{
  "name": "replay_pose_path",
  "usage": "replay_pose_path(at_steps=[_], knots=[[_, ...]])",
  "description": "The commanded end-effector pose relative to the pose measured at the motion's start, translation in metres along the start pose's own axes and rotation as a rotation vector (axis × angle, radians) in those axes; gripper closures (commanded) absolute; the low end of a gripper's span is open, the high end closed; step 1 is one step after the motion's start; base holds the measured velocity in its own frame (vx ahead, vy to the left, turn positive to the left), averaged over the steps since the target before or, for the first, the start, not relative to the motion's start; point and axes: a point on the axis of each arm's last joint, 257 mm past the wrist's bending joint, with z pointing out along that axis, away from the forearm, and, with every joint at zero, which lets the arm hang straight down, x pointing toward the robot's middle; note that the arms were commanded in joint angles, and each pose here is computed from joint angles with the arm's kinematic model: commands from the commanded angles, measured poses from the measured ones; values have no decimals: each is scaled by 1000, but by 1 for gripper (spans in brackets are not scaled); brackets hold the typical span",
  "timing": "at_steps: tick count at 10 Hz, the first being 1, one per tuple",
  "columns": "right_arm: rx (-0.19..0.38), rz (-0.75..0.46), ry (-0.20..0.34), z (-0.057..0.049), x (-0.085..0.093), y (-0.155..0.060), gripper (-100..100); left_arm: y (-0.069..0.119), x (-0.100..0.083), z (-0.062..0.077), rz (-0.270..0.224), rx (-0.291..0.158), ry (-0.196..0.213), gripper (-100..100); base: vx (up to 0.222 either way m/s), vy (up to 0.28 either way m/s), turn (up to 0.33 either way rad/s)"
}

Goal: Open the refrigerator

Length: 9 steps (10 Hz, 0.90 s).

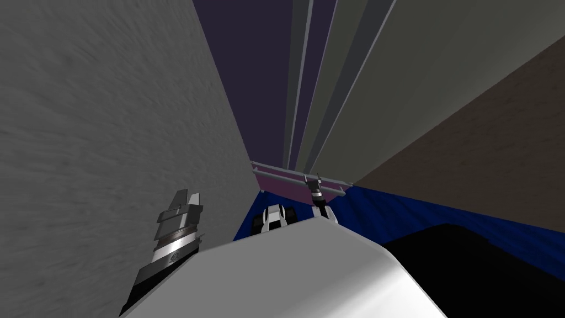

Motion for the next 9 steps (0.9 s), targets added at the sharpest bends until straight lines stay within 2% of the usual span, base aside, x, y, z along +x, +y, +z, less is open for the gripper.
replay_pose_path(at_steps=[1,2,3,4,5,6,8,9], knots=[[18,-11,4,-9,-1,-22,-100,0,0,0,0,0,0,0,49,28,91],[24,-18,12,-18,0,-34,-100,0,0,0,0,0,0,0,69,31,132],[26,-20,7,-17,-2,-35,-100,0,0,0,0,0,0,0,37,29,51],[32,-28,13,-25,-2,-47,-100,0,0,0,0,0,0,0,43,36,134],[8,-23,43,-31,4,-37,-100,0,0,0,0,0,0,0,11,12,-5],[24,-21,10,-18,-1,-35,100,0,0,0,0,0,0,0,-20,-10,-95],[26,-20,7,-17,-2,-35,100,0,0,0,0,0,0,0,-12,-9,-3],[15,-14,8,-12,-1,-23,100,0,0,0,0,0,0,0,-30,-14,-87]])
